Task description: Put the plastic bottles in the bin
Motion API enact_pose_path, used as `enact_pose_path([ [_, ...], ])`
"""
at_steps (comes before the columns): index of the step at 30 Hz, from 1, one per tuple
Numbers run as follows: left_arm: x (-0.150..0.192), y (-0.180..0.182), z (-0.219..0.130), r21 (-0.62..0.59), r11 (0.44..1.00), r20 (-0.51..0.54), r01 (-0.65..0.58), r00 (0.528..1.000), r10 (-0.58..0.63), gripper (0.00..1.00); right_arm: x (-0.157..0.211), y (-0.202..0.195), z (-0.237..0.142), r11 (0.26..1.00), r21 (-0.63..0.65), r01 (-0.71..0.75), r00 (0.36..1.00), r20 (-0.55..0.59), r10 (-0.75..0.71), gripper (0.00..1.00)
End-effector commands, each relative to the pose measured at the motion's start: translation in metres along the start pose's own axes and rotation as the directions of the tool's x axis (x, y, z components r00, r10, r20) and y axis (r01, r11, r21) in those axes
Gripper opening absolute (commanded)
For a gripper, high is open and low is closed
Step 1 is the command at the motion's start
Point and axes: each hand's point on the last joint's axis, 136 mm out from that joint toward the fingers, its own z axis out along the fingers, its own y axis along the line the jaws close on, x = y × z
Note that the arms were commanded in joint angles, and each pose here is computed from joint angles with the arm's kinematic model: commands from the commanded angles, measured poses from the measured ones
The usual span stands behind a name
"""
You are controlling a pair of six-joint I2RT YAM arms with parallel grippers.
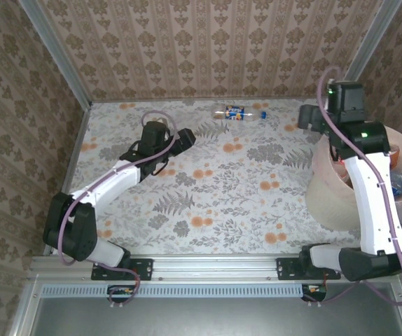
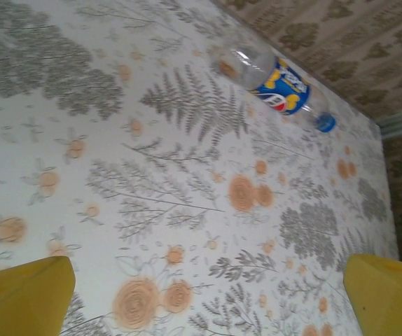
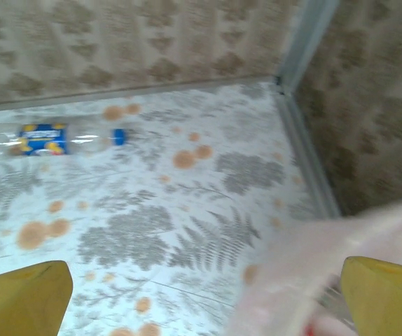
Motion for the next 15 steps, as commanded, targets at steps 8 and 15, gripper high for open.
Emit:
enact_pose_path([
  [8,-0.014,0.047,-0.017,-0.179,0.968,0.139,0.178,0.978,-0.154,1.0,-0.035,0.145,0.043,0.895,-0.446,0.032,0.998,0.059,-0.006,1.0],
  [15,-0.034,0.028,-0.024,-0.158,0.984,0.221,0.085,0.974,-0.049,1.0,-0.035,0.209,0.094,0.853,-0.514,0.091,0.995,0.089,-0.052,1.0],
])
